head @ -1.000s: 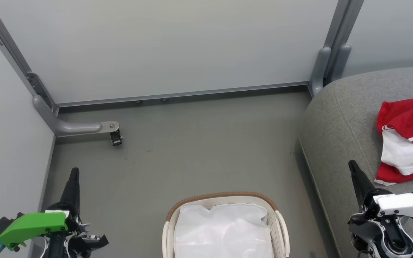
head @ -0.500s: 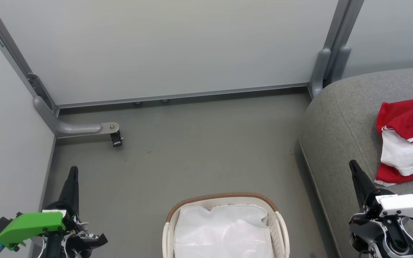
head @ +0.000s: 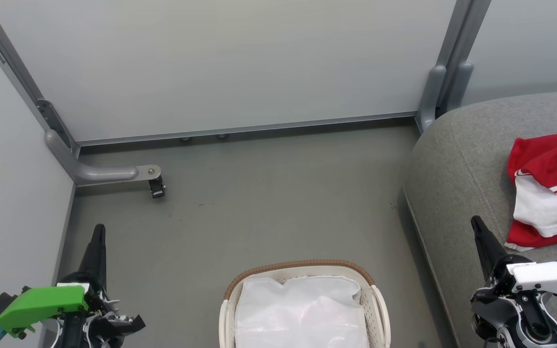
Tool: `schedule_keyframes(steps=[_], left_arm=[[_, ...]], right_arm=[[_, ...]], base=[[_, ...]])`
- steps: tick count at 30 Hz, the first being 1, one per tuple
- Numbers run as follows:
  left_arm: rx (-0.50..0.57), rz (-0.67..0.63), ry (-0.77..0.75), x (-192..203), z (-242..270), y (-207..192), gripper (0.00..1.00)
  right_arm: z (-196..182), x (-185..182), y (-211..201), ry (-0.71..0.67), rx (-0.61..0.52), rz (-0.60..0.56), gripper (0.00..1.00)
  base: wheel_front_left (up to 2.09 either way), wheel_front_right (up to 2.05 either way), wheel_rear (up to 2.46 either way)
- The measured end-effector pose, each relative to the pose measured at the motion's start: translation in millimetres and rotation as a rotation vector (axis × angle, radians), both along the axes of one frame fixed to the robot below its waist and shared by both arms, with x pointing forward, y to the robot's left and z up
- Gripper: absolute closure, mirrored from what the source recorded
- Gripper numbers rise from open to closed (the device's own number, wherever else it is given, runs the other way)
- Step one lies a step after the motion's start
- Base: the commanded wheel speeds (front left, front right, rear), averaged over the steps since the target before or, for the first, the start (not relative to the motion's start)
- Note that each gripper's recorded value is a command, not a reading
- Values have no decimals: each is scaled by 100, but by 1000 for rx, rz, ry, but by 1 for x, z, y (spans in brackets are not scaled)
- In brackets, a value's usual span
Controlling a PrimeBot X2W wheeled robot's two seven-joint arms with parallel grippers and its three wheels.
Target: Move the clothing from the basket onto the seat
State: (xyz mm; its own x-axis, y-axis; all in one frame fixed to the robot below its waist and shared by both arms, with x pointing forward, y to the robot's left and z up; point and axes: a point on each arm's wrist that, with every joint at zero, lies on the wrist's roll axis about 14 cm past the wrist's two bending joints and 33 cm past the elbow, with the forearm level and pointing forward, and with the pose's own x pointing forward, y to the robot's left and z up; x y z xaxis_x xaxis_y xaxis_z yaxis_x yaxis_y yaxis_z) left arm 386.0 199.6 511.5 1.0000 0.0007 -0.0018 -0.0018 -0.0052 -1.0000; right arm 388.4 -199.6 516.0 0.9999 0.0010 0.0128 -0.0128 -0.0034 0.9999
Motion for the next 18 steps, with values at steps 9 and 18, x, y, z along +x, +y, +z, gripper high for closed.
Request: schedule_keyframes(steps=[9,18], left_arm=[[0,0,0,0,0,0,100],[0,0,0,0,0,0,100]], right_arm=[[0,0,0,0,0,0,100],[0,0,0,0,0,0,100]], base=[[0,0,0],[0,0,0]])
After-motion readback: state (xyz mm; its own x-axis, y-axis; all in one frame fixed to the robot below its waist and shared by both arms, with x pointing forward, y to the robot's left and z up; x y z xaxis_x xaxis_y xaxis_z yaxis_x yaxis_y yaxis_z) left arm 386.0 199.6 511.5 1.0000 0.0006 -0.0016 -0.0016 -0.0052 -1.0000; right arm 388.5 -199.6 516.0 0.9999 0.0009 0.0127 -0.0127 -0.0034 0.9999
